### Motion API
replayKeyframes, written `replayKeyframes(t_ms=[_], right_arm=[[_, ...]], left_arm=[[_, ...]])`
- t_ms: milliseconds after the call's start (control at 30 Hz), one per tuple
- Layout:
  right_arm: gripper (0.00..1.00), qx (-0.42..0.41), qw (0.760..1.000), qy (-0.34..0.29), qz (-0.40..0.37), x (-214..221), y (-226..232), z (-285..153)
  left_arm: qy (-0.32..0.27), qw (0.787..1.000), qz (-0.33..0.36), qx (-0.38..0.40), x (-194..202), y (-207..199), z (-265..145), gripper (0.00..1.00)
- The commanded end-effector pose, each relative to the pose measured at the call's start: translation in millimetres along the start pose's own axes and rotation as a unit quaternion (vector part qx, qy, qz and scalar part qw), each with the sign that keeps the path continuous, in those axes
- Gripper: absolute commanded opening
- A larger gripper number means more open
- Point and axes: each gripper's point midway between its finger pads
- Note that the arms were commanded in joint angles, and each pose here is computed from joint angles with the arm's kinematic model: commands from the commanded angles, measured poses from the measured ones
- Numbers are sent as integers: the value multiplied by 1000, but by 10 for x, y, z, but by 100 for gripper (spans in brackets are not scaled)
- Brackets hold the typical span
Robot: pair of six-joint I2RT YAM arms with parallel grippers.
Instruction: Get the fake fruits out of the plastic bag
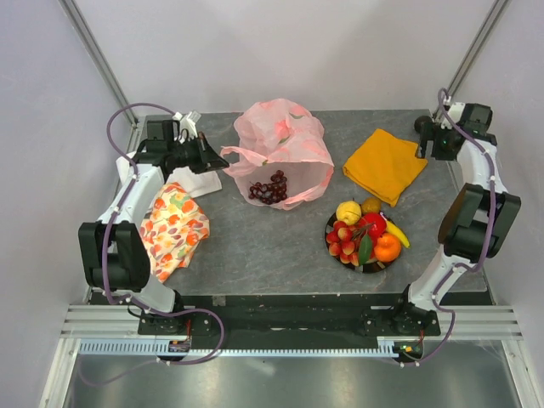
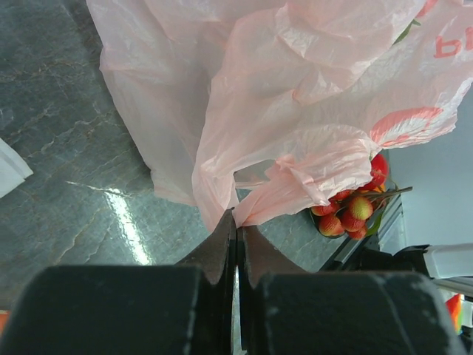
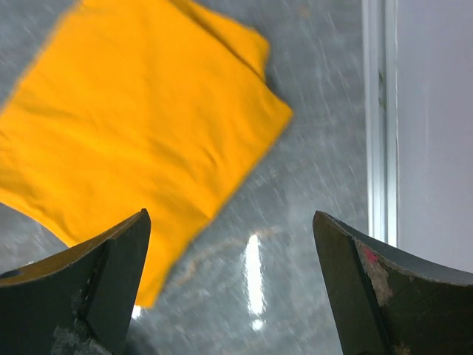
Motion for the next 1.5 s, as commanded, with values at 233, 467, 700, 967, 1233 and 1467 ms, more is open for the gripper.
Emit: replayKeyframes(t_ms=[233,467,700,967,1233,1467], right_arm=[[98,-2,961,-207,-182,-1286,1766,-235],[98,47,962,-239,-120,-1508,2106,139],[95,45,975,-208,-65,-1414,1623,692],[86,-63,982,-178,-12,-1426,1457,978],[95,46,975,-217,21,-1612,1073,1285],[97,70,964,-257,13,-1821,983,1560]], left_arm=[[-4,995,92,50,-172,-207,-125,2],[7,993,109,44,-114,-204,-194,2],[6,991,131,36,-77,-198,-281,2],[6,991,128,35,97,-266,-389,2],[3,990,139,31,230,-339,-520,2],[19,991,125,33,325,-273,-470,2]])
Point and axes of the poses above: each gripper's point midway between its finger pads, its own z axis out along the fingers, its own y axis along the line the jaws close on, x = y × z, and after that the axes turned 5 degrees about z, right-handed
